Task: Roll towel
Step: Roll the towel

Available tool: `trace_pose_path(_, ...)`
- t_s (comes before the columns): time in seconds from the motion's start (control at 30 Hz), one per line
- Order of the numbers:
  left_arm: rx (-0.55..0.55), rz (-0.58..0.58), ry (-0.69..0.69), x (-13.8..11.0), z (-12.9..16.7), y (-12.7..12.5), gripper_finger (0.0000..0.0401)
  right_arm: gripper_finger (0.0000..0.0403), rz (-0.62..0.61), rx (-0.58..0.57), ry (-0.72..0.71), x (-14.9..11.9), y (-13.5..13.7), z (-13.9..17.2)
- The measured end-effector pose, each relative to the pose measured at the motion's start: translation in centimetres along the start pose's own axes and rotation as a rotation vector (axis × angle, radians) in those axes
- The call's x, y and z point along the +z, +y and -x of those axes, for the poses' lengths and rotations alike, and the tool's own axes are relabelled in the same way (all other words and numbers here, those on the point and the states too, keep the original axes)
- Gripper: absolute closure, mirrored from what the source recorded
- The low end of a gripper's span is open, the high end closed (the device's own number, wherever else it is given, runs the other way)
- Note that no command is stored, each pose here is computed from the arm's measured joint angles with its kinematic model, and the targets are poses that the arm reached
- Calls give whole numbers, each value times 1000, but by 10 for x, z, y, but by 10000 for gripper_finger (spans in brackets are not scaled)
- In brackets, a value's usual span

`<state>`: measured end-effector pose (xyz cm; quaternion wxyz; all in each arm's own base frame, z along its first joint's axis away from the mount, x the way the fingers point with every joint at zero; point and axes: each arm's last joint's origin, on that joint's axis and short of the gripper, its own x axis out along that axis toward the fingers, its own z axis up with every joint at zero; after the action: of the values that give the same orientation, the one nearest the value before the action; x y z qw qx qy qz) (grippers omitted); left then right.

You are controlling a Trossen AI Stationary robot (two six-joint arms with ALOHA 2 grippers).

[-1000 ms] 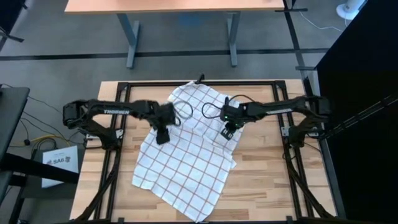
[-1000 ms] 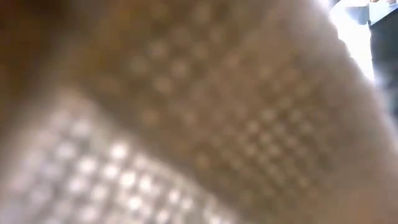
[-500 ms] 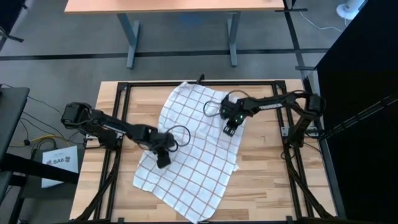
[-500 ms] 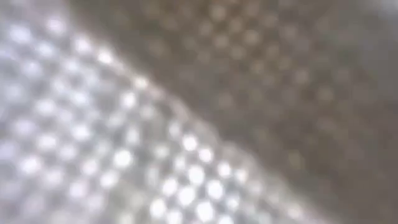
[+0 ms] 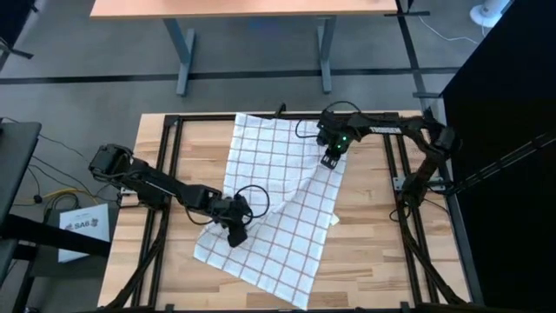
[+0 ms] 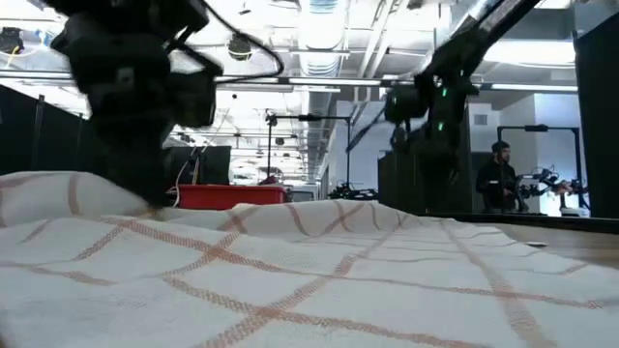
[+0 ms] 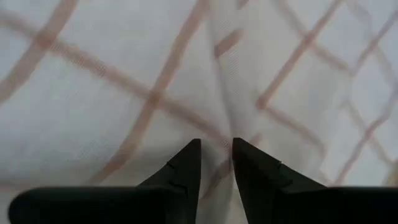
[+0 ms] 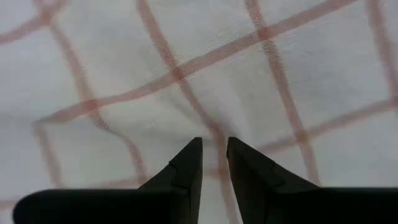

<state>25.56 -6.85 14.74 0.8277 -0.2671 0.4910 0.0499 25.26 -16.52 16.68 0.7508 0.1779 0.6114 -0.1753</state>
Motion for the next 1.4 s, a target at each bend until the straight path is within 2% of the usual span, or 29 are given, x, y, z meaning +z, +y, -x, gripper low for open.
trace_pose_path(0.17,46,-62,-31,26,28,-2,324,338,113,49,-84,-8,43,46)
trace_pose_path(0.33,214,-162,-97,52,58,13,324,338,186,173,-197,-25,112,75)
trace_pose_path(0.5,339,-206,-65,74,58,60,324,338,247,321,-256,-40,190,69)
trace_pose_path(0.6,397,-210,-65,87,58,91,324,338,259,371,-255,-53,234,51)
trace_pose_path(0.7,410,-202,-99,100,63,119,324,338,253,402,-229,-62,264,27)
trace_pose_path(0.83,396,-169,-136,110,73,154,324,338,213,429,-212,-67,285,-3)
trace_pose_path(0.97,389,-137,-129,112,77,186,324,338,210,498,-290,-60,296,-7)
trace_pose_path(1.03,375,-113,-92,108,75,200,324,338,211,473,-261,-62,295,-17)
trace_pose_path(1.13,362,-112,-71,108,67,213,324,338,214,456,-235,-65,296,-25)
trace_pose_path(1.4,306,-130,-25,107,42,226,324,338,265,446,-188,-81,308,-35)
